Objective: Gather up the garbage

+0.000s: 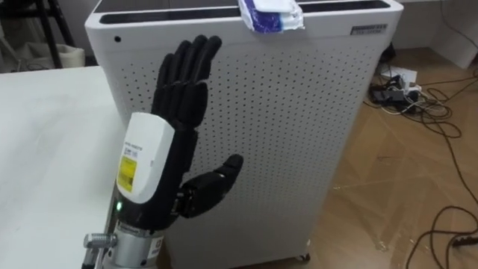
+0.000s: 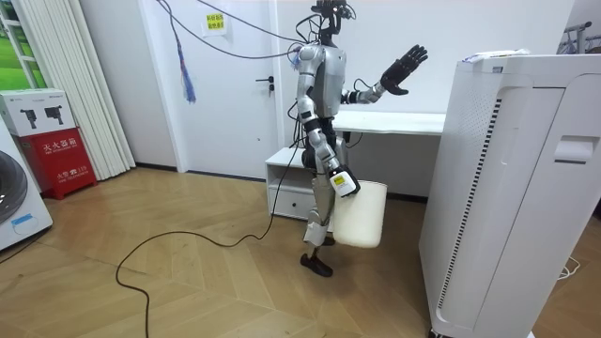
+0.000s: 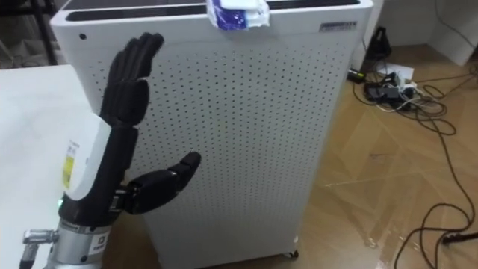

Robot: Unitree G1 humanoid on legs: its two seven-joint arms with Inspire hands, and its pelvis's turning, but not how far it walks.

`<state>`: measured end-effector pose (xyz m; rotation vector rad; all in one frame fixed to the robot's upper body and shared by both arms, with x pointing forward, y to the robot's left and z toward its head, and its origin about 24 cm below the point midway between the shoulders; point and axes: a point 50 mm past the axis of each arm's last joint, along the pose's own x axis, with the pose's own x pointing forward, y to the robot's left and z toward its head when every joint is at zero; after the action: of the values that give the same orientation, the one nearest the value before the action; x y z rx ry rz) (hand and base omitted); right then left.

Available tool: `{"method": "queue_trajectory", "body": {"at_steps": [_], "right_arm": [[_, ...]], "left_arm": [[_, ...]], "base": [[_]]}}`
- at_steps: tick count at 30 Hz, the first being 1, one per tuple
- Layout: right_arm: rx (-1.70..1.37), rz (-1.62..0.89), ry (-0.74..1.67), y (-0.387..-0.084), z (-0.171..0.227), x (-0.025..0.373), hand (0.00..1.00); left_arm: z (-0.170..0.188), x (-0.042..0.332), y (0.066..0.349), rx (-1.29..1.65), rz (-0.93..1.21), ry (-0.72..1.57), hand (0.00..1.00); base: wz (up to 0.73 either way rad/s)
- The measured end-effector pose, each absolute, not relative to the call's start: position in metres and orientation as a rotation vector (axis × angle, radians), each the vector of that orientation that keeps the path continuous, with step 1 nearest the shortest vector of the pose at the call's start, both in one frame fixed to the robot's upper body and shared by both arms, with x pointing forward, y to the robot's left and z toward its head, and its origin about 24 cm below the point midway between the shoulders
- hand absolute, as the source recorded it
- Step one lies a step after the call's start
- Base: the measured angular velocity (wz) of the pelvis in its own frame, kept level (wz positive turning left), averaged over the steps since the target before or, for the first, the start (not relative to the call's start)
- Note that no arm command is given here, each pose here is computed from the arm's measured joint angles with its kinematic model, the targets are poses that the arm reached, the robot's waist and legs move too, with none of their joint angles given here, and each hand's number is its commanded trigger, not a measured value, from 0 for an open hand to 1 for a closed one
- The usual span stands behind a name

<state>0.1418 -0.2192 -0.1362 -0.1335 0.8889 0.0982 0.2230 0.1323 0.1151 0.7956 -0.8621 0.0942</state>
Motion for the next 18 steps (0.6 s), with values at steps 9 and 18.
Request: {"method": "queue_trajectory", "body": {"at_steps": [9, 18], "right_arm": [[-0.111, 0.038, 0.915, -0.225, -0.139, 0.134, 1.00], [-0.113, 0.028, 0.903, -0.224, -0.138, 0.136, 1.00]], "left_arm": [[0.124, 0.223, 0.134, 0.798, 0.141, -0.921, 0.00], [0.126, 0.219, 0.131, 0.825, 0.122, -0.974, 0.00]], "base": [[-0.19], [-0.12]]}}
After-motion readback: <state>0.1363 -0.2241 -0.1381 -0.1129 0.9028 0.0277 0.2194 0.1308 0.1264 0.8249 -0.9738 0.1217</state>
